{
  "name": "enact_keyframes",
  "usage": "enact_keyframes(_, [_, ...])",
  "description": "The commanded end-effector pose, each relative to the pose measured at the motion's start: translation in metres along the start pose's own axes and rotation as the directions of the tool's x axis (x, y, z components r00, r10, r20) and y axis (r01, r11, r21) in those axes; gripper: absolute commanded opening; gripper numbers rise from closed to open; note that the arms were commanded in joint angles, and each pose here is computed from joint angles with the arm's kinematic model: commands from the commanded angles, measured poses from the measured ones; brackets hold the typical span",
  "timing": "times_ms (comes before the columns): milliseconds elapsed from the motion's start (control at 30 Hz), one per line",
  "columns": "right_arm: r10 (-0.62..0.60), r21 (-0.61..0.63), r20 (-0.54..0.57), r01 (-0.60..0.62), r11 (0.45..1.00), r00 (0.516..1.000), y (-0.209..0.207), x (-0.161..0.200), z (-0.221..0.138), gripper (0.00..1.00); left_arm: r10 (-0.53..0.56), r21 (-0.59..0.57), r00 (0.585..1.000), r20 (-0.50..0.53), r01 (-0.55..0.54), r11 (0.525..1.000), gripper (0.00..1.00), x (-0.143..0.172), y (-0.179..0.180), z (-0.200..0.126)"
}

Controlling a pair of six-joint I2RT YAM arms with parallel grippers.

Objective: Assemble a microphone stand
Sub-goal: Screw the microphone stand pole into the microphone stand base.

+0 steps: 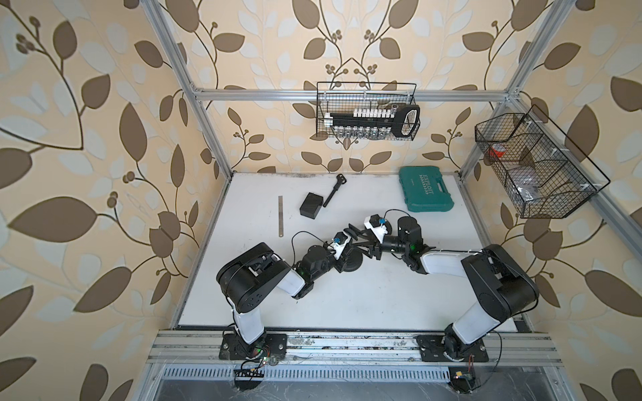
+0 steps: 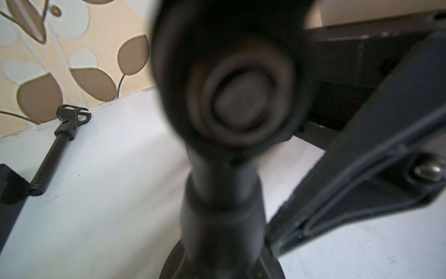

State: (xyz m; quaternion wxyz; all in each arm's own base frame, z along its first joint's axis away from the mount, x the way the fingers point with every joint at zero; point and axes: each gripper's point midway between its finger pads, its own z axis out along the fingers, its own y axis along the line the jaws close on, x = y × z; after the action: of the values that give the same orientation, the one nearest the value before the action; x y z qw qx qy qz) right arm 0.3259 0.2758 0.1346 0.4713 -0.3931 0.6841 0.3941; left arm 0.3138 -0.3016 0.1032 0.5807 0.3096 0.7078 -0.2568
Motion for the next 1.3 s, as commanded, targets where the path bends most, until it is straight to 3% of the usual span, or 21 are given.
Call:
enact_keyframes(0, [-0.028,-0.052,0.036,0.029,0.998,0.999,0.005,-0.015,0.007,0.53,-0.016,0.008,0.994,-0.112,0.017,1.000,0.08,0.028,-0.002,0.002])
enact_keyframes(467, [-0.054,-0.064,0.067,0.058,0.996,0.996,0.008,-0.024,0.013,0.40,-0.019,0.027,0.992,-0.125,0.023,0.999,0.10,0.034,-0.005,0.009])
enact_keyframes(667, [-0.047,-0.068,0.059,0.051,0.996,0.997,0.009,-0.020,0.017,0.30,-0.018,0.031,0.991,-0.132,0.022,0.999,0.10,0.036,-0.005,0.011])
enact_keyframes(867, [-0.024,-0.030,0.061,0.026,0.999,0.998,0.005,-0.010,0.015,0.03,-0.015,0.027,0.991,-0.133,0.019,0.999,0.11,0.036,-0.004,0.010])
enact_keyframes(1067, [-0.008,0.155,0.043,0.001,0.988,0.999,-0.003,0.011,0.015,0.00,-0.020,0.026,0.992,-0.126,0.024,0.999,0.15,0.032,-0.004,0.008])
enact_keyframes(1267, [0.039,0.421,0.030,-0.048,0.906,0.999,-0.015,0.032,0.009,0.00,-0.024,0.018,0.995,-0.102,0.026,1.000,0.23,0.023,-0.003,0.005])
